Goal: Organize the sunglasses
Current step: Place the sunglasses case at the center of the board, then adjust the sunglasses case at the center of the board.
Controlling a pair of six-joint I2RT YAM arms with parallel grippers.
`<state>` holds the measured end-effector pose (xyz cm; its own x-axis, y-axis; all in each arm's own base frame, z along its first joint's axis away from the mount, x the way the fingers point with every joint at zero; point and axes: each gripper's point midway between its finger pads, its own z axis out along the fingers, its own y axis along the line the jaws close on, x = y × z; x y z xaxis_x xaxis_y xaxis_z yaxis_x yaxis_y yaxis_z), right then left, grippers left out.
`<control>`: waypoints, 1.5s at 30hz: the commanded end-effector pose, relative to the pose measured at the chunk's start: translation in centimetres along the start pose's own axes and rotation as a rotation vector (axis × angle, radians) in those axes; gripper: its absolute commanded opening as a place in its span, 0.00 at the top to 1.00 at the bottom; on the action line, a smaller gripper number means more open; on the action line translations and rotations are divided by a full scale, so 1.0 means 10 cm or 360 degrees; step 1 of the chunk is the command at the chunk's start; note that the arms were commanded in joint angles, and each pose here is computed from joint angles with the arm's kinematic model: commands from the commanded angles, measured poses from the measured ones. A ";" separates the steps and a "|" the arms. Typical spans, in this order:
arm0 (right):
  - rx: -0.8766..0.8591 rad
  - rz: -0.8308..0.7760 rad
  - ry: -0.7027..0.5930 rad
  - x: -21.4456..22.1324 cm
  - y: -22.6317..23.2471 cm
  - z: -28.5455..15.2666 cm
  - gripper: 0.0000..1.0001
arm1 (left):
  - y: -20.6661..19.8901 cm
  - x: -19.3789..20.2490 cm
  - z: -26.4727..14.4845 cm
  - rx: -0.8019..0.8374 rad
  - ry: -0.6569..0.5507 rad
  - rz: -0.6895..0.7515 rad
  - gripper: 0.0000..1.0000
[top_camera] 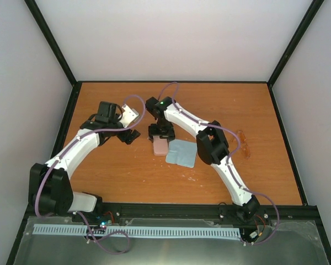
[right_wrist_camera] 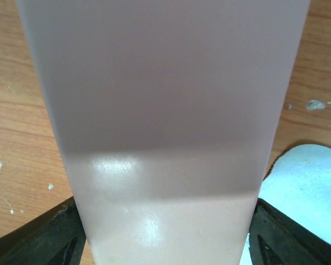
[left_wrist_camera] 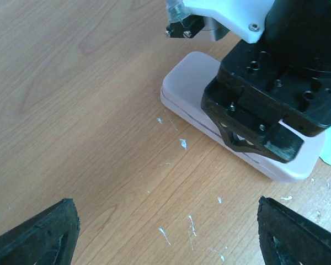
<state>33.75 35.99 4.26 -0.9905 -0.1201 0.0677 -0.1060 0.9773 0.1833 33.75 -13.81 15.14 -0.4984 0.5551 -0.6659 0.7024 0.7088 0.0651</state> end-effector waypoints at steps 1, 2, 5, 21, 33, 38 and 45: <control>-0.0030 -0.0047 0.0002 0.15 0.05 -0.12 0.16 | 0.06 -0.14 -0.03 -0.0016 -0.0031 0.0048 0.12; -0.0022 -0.0046 0.0011 0.19 0.02 -0.13 0.13 | 0.06 -0.14 -0.03 -0.0015 -0.0034 0.0048 0.12; -0.0060 -0.0057 -0.0032 0.25 0.01 -0.27 0.01 | 0.06 -0.16 -0.03 -0.0008 -0.0040 0.0050 0.12; 0.0095 -0.0047 -0.0061 0.37 -0.34 -0.24 0.78 | 0.06 -0.13 -0.03 -0.0020 -0.0034 0.0058 0.12; 0.0141 -0.0111 -0.0022 0.35 -0.35 0.01 0.78 | 0.04 -0.04 0.00 -0.0021 -0.0024 0.0087 0.12; 0.0073 -0.0201 -0.0018 0.36 -0.12 0.02 0.79 | 0.02 -0.01 0.10 0.0038 0.0019 0.0052 0.10; -0.0135 -0.0322 -0.0012 0.41 0.24 0.02 0.79 | 0.09 -0.02 0.22 0.0049 0.0110 -0.0016 0.05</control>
<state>29.91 35.25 4.70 -0.9674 -0.2514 0.0312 -0.2415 0.9522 0.1872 34.34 -14.00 12.47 -0.5345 0.5870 -0.6081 0.7214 0.6917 0.0335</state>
